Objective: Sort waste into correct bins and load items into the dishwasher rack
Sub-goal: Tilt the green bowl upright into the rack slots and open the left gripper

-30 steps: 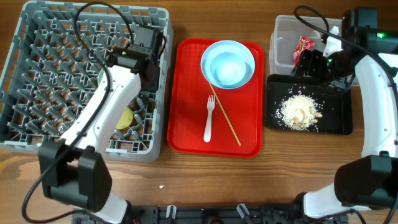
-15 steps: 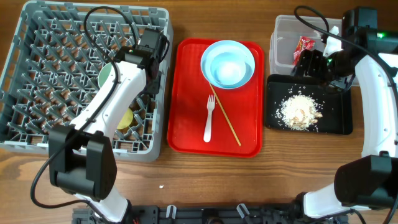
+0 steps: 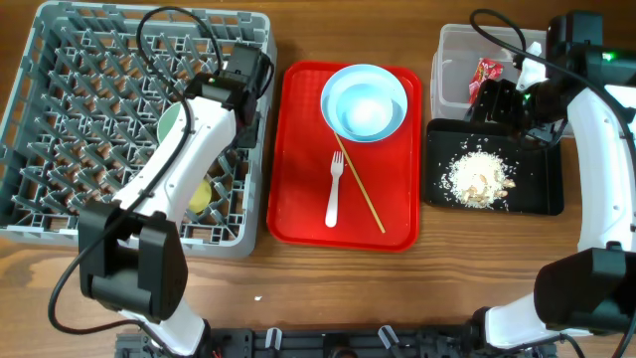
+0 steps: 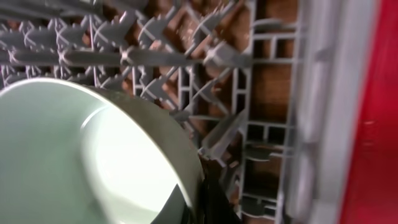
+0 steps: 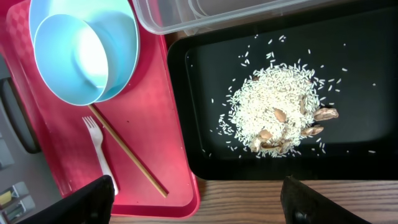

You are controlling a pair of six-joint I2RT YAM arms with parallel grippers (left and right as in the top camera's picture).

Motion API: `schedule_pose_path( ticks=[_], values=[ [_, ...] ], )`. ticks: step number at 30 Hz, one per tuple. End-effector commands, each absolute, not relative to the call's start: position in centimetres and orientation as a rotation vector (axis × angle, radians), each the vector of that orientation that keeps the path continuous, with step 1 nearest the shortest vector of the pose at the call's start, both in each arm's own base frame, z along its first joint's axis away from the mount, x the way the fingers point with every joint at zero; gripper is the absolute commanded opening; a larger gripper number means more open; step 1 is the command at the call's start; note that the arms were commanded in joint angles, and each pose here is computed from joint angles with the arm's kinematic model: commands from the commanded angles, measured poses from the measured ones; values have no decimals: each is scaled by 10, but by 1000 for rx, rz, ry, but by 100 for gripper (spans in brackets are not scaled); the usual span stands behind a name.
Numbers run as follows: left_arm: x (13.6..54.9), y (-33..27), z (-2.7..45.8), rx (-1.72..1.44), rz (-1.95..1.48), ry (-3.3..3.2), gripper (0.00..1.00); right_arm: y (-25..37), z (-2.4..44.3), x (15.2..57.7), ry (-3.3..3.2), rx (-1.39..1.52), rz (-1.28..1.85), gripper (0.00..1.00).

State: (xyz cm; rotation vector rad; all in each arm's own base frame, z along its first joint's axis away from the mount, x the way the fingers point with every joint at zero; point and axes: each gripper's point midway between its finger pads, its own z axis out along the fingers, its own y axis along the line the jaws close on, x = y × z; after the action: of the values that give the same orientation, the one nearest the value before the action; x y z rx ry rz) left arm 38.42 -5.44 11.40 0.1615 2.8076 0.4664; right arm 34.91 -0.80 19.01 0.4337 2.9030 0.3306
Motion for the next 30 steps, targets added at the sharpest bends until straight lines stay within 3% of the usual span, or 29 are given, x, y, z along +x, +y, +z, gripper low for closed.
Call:
schedule_pose_path(
  ticks=[1, 10, 15, 24, 30],
  values=[
    [395, -75, 166, 139, 261, 2688, 4, -11, 196, 350, 2885, 419, 304, 86],
    [406, -86, 210, 84, -62, 2558, 4, -11, 196, 350, 2885, 420, 303, 86],
    [416, -96, 231, 76, -478, 2481, 4, -11, 196, 350, 2885, 420, 303, 86],
    [422, -55, 271, 37, -957, 2273, 4, -11, 196, 350, 2884, 419, 303, 86],
    [427, -40, 267, 33, -1184, 2196, 4, -11, 196, 350, 2884, 419, 303, 86]
  ],
)
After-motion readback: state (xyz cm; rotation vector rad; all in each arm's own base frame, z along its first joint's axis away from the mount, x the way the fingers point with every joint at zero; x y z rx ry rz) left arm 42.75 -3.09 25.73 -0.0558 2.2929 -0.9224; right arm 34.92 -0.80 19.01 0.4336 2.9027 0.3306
